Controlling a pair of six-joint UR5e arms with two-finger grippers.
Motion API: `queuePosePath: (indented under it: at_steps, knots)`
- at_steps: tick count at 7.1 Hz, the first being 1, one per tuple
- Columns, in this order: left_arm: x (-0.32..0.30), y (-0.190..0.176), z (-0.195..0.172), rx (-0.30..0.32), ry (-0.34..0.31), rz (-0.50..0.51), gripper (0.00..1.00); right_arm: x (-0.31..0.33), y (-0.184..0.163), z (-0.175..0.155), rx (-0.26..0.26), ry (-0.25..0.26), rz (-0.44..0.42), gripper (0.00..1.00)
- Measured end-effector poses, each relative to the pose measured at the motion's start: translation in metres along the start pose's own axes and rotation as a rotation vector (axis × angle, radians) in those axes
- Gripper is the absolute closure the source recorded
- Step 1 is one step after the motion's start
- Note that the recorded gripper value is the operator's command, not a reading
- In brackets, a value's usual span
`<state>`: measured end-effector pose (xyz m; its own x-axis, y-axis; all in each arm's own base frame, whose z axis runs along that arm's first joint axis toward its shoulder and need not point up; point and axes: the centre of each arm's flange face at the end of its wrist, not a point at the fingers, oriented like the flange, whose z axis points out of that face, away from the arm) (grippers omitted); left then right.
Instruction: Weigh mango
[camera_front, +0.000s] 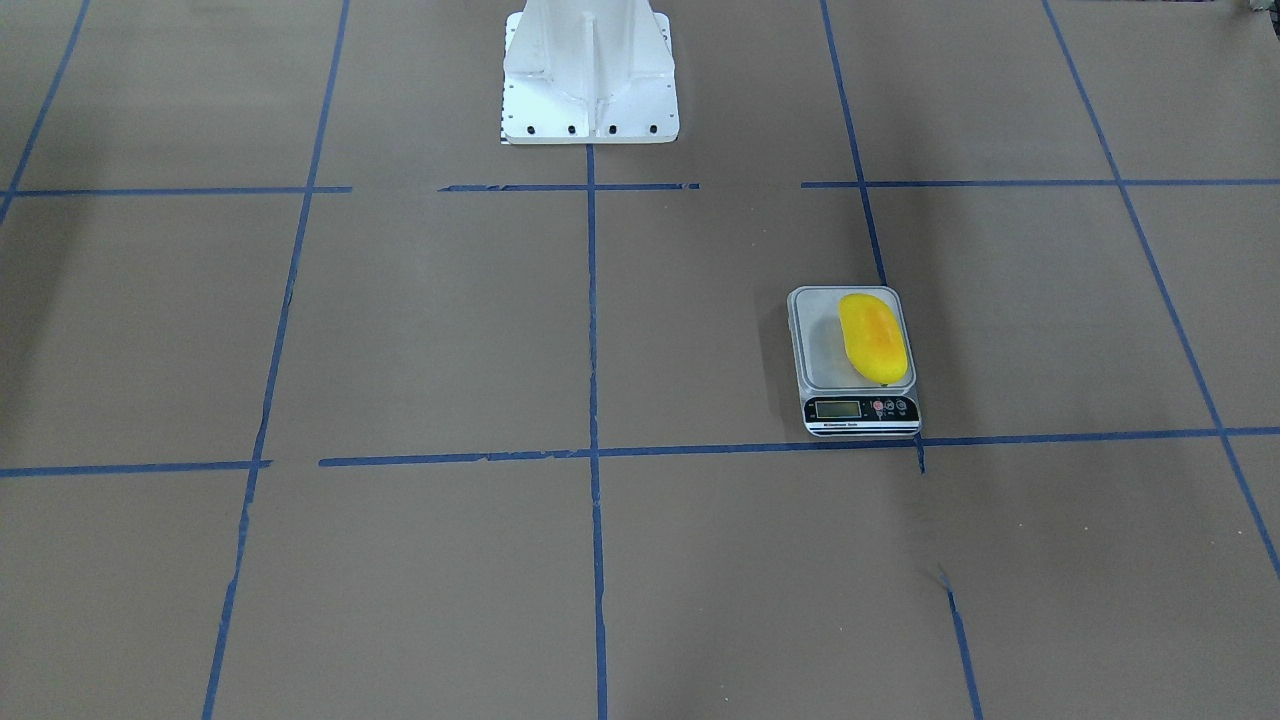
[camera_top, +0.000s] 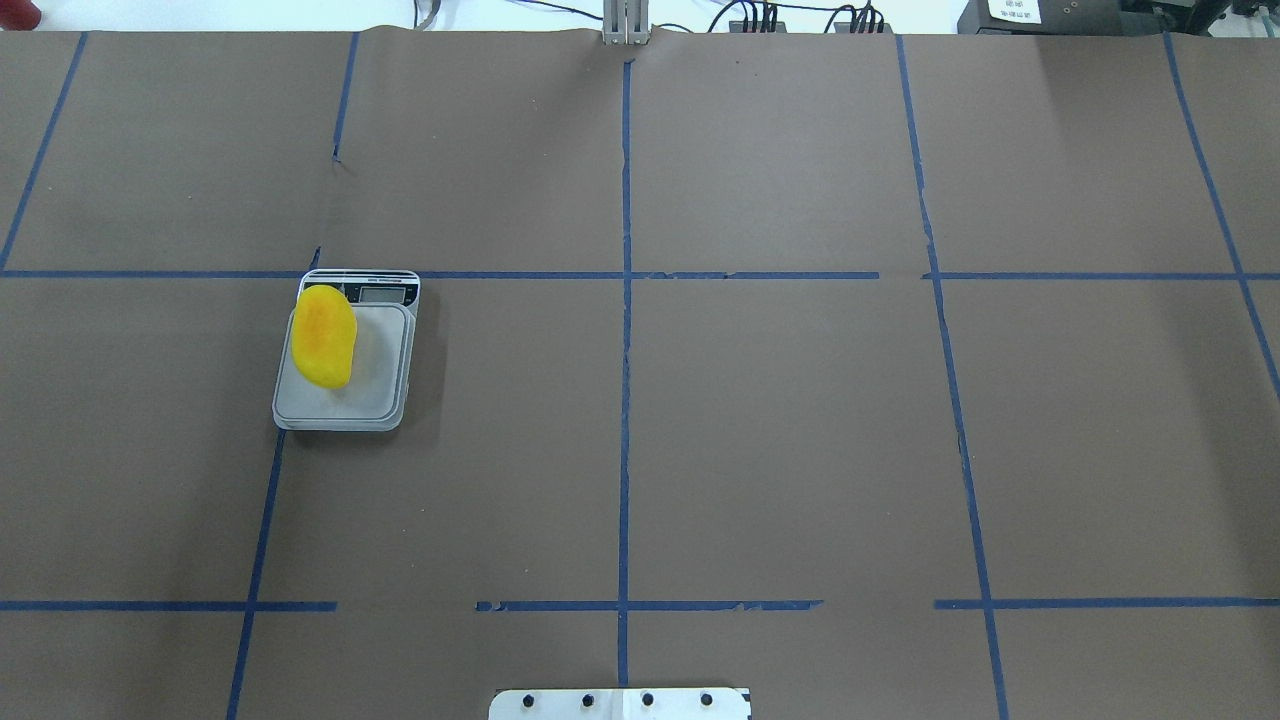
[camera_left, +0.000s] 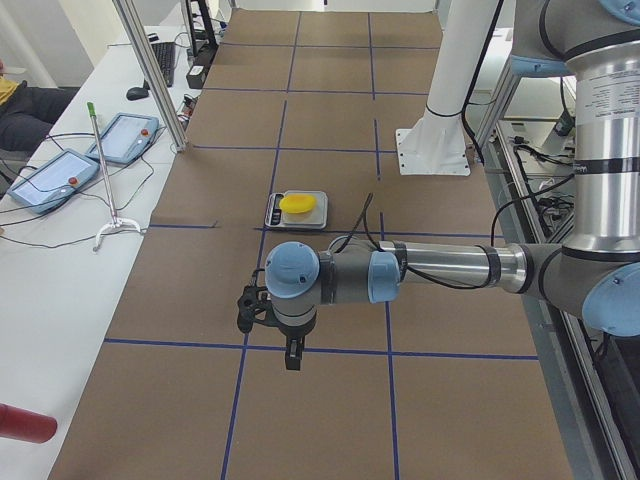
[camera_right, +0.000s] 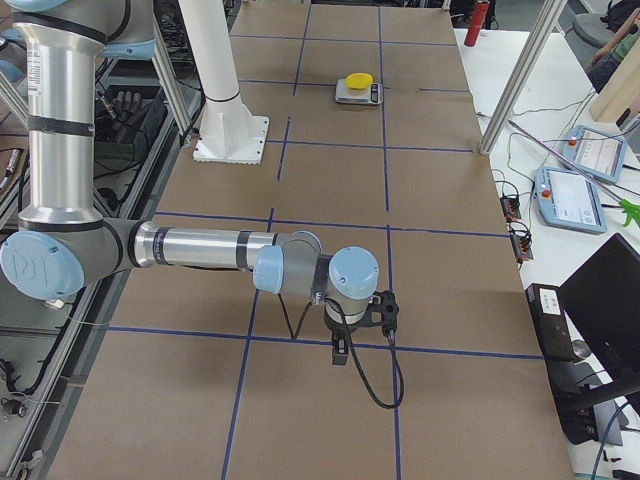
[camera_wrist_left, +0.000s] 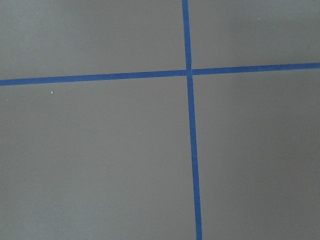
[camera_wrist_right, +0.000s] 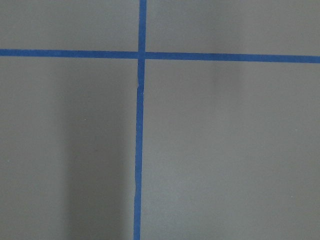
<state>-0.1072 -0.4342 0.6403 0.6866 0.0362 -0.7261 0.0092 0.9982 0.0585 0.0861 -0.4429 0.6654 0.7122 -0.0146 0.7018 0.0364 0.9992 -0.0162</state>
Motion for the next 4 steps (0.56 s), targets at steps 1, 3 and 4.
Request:
queuePosePath:
  at_steps: [1, 3, 4]
  knots:
    - [-0.0001, -0.0002, -0.0003, 0.001, 0.000, 0.000, 0.00, 0.0001, 0.0001, 0.0001, 0.000, 0.000, 0.000, 0.00]
    - [-0.0007, -0.0010, -0.0003, 0.003, -0.001, 0.001, 0.00, 0.0000, 0.0000, 0.0000, 0.000, 0.000, 0.000, 0.00]
    - [-0.0001, -0.0034, -0.0011, 0.005, -0.002, 0.004, 0.00, -0.0002, -0.0003, -0.0002, 0.000, 0.000, 0.000, 0.00]
